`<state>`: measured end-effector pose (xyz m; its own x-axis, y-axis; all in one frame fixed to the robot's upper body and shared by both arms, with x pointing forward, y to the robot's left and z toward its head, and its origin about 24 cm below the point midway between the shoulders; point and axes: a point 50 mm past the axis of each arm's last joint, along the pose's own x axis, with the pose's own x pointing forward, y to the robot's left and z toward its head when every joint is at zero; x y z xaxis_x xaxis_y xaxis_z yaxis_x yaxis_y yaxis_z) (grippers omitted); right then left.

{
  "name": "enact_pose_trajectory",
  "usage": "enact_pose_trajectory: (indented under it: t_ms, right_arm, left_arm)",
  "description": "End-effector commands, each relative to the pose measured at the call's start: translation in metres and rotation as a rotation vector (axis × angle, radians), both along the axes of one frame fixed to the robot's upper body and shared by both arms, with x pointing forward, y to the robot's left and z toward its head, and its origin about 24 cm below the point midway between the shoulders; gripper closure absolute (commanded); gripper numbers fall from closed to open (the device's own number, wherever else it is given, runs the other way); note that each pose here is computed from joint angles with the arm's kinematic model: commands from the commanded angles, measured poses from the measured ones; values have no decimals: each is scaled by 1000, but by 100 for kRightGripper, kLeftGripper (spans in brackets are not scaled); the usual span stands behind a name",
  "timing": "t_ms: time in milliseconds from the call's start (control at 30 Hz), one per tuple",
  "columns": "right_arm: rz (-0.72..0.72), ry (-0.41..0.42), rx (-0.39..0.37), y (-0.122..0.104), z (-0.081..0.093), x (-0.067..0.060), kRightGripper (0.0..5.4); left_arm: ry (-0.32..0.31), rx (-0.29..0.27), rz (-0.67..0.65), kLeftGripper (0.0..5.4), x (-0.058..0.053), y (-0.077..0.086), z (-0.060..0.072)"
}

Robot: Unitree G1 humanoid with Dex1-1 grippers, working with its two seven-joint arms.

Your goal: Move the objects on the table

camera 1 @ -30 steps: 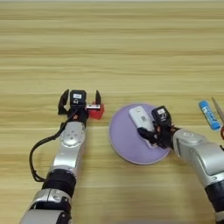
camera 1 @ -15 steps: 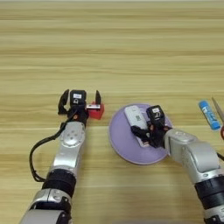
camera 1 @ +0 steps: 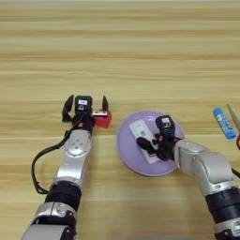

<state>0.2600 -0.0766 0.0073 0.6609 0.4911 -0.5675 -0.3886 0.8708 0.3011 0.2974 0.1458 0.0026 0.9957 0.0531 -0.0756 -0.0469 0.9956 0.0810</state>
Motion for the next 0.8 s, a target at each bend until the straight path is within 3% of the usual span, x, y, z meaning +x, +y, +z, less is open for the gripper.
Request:
enact_pose_trajectory:
  t_ms: [33, 333, 633, 800]
  right_arm:
    - [4, -23, -12, 0, 4, 2, 96]
    - [-11, -169, -63, -4, 14, 10, 6]
    - [-1, -304, -106, -8, 26, 17, 3]
    - [-30, -403, -216, -25, 31, 31, 3]
  left_arm:
    - [3, -8, -2, 0, 0, -2, 0]
    - [4, -8, -4, 0, -1, -1, 0]
    - [4, -9, -7, 0, -1, -2, 0]
    - [4, -10, -7, 0, 0, -3, 0]
